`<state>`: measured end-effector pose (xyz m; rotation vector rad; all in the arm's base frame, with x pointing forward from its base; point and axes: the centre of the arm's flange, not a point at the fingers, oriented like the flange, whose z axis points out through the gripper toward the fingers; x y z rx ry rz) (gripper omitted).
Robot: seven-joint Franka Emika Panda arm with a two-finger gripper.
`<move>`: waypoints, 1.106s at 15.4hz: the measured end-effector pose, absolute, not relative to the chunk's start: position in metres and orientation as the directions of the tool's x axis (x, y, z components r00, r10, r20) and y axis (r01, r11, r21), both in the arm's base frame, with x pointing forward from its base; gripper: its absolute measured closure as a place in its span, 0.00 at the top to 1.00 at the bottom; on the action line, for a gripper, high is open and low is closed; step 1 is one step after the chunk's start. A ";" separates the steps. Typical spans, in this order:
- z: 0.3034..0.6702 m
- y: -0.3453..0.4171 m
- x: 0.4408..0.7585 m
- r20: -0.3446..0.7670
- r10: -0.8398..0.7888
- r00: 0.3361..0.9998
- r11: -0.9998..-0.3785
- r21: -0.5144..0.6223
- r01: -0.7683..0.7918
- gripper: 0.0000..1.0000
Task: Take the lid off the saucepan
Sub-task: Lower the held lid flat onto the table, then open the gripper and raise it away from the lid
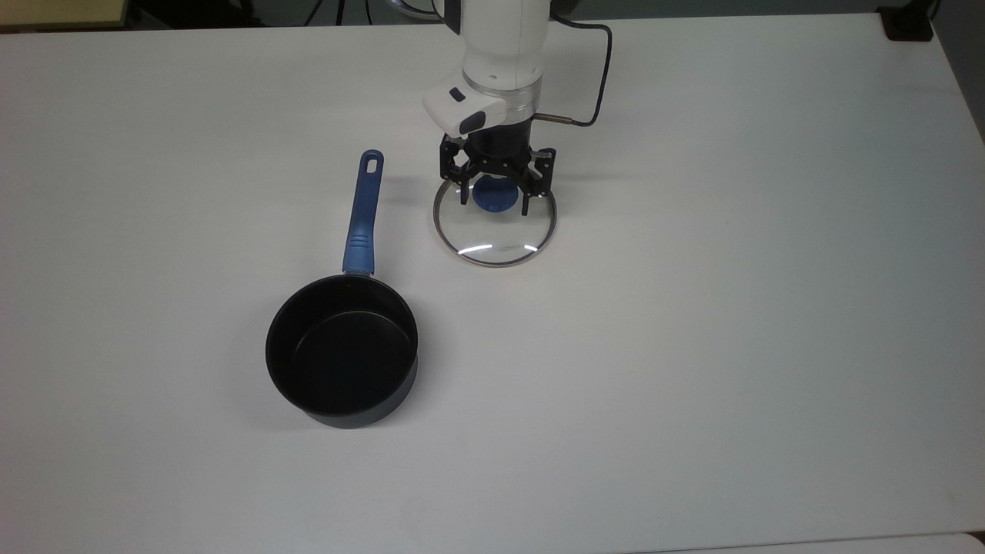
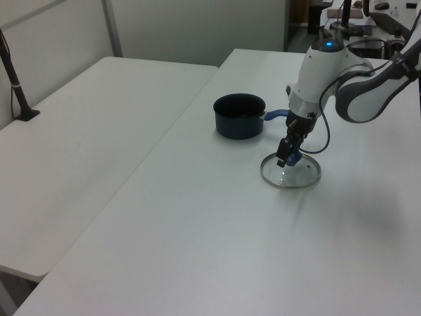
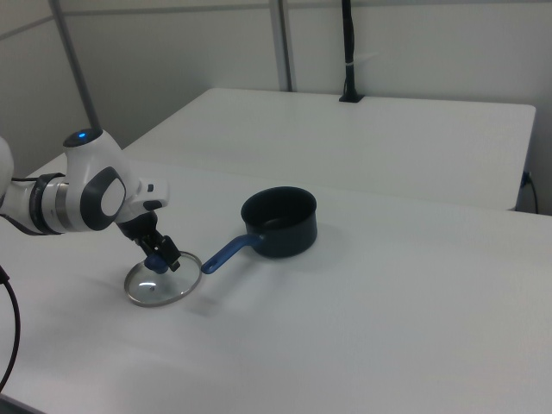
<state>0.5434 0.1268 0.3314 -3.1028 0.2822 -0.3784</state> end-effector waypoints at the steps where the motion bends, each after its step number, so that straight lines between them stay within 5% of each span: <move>1: 0.334 0.126 0.545 0.242 -0.181 0.953 -0.983 -0.026 -0.180 0.99; 10: 0.441 0.094 0.543 0.076 -0.210 0.975 -0.976 0.050 -0.214 1.00; 13: 0.517 0.051 0.543 -0.046 -0.099 0.994 -0.995 0.003 -0.099 1.00; 17: 0.621 -0.049 0.531 -0.034 -0.021 0.999 -0.999 -0.043 -0.022 1.00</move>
